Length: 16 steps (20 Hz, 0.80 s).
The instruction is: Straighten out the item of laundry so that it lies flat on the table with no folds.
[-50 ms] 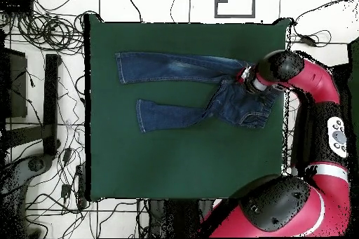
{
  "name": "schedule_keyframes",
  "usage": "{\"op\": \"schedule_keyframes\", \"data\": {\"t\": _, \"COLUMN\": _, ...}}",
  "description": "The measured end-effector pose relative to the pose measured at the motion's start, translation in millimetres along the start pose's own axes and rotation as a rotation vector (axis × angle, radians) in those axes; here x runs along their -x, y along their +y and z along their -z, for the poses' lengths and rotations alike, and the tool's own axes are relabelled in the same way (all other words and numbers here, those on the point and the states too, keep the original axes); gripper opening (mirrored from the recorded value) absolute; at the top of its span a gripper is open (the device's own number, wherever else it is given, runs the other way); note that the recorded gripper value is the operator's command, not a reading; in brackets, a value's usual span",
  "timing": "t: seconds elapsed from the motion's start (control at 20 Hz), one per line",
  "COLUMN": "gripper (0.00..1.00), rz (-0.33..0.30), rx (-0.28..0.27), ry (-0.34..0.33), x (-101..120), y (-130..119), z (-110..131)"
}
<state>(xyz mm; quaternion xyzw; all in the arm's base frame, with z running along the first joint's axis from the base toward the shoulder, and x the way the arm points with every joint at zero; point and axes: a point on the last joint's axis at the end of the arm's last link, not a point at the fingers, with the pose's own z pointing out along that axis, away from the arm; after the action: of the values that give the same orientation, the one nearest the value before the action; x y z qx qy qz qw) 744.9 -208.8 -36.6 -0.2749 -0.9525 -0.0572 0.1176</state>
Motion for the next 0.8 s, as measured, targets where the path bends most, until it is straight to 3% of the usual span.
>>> {"op": "schedule_keyframes", "data": {"t": 0.8, "gripper": 1.0, "rz": -0.025, "rx": -0.007, "ry": -0.039, "x": 21.7, "y": -7.6, "z": 38.6}}
